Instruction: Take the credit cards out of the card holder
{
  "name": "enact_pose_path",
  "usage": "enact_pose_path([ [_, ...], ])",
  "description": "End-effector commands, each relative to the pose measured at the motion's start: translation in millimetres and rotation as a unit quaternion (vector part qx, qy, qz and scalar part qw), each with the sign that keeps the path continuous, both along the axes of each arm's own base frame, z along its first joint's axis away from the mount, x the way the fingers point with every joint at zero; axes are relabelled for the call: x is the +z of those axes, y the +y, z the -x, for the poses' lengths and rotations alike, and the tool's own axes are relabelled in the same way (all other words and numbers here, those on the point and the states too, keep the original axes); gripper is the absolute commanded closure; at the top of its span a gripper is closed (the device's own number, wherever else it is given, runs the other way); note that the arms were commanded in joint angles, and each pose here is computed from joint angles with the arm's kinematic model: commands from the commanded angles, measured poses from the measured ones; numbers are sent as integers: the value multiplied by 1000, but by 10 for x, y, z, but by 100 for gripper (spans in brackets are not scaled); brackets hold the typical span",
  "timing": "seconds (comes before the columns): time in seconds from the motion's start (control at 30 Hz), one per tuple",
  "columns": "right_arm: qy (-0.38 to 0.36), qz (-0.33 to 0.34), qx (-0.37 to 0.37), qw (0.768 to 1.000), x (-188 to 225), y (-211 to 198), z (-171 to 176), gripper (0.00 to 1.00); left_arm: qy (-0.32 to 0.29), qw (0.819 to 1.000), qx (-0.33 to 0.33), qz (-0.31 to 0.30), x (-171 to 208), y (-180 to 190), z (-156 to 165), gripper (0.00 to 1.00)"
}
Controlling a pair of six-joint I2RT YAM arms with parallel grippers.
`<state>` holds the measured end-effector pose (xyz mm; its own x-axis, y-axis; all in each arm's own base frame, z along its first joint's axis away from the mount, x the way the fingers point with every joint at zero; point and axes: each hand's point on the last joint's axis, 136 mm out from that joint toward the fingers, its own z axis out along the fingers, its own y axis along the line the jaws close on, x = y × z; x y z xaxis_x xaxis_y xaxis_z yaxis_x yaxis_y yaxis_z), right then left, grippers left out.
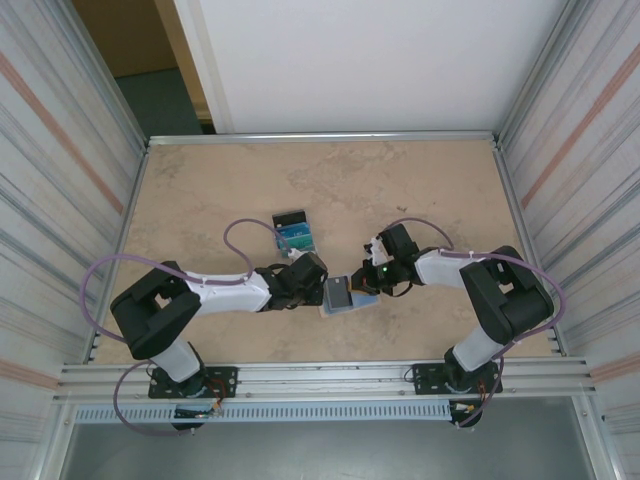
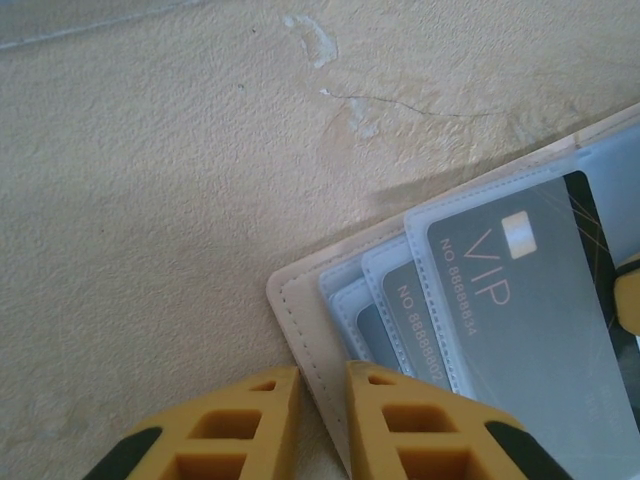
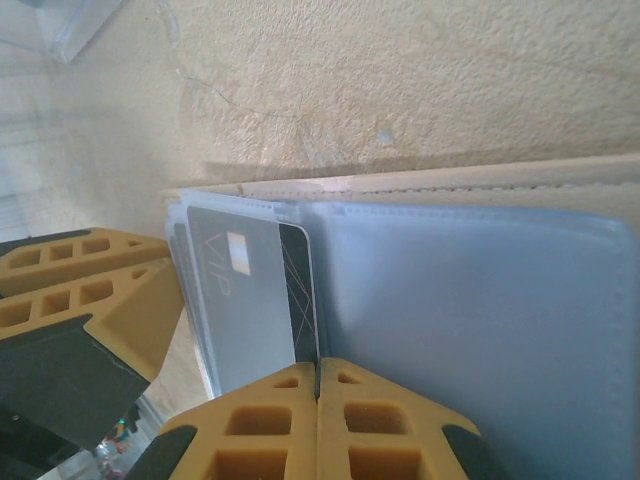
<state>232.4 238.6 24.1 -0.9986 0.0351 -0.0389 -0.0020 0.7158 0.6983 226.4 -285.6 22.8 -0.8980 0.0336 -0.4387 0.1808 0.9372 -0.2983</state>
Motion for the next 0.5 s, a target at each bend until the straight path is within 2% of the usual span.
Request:
enact_pose_path([
  [0.0,-3,33,5,999,-63,-97,-31,100,-3,1000,-2,-20,-5,45,-34,82],
  [0.2,-7,52,8,999,-77,-149,-40,100,-20,1000,-13,-17,97,18,-75,81],
  [0.47,-16,69,12,997,-58,-176,-66,100,-54,998,-32,-24,315,-32,-144,71],
])
